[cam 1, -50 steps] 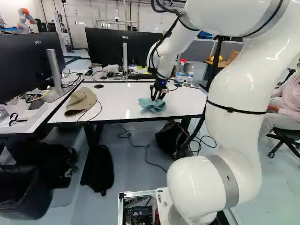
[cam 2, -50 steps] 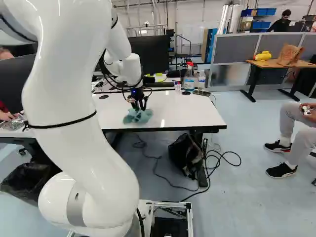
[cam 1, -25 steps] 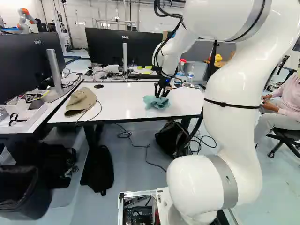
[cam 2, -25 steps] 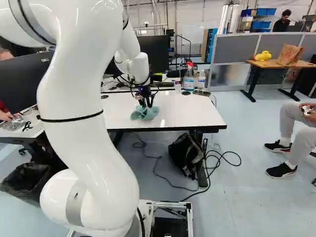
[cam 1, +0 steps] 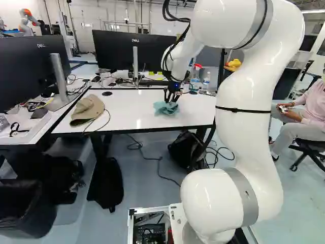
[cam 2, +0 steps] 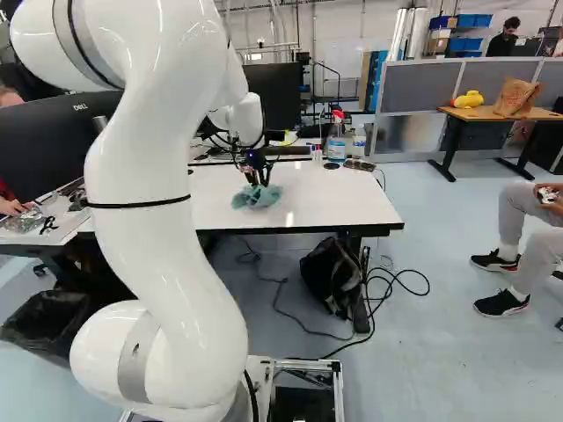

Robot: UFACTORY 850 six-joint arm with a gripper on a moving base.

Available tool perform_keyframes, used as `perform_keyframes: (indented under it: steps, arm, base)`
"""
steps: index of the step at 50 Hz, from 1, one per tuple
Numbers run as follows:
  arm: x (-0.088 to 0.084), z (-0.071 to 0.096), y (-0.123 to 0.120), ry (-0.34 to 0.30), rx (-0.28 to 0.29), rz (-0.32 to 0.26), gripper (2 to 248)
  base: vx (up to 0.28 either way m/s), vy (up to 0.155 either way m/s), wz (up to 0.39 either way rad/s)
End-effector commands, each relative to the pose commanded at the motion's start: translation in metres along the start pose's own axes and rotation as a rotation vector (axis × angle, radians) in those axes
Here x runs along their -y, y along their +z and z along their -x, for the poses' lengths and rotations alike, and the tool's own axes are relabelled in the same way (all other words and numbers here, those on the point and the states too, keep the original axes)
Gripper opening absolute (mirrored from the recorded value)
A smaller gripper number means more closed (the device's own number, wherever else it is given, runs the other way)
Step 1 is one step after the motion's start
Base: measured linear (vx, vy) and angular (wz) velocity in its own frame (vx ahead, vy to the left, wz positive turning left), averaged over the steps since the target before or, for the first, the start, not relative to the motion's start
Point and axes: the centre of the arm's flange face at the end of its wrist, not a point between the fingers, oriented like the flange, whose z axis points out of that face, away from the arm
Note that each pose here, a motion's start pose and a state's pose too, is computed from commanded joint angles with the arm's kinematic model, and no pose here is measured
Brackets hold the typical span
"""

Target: Clean the table with the green towel

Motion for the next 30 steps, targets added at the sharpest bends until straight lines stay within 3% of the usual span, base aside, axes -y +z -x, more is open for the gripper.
perform_keyframes:
  steps: [30]
  arm:
    - [0.056, 0.014, 0.003, -0.094, 0.013, -0.022, 41]
  base:
    - [0.0, 0.0, 0.0]
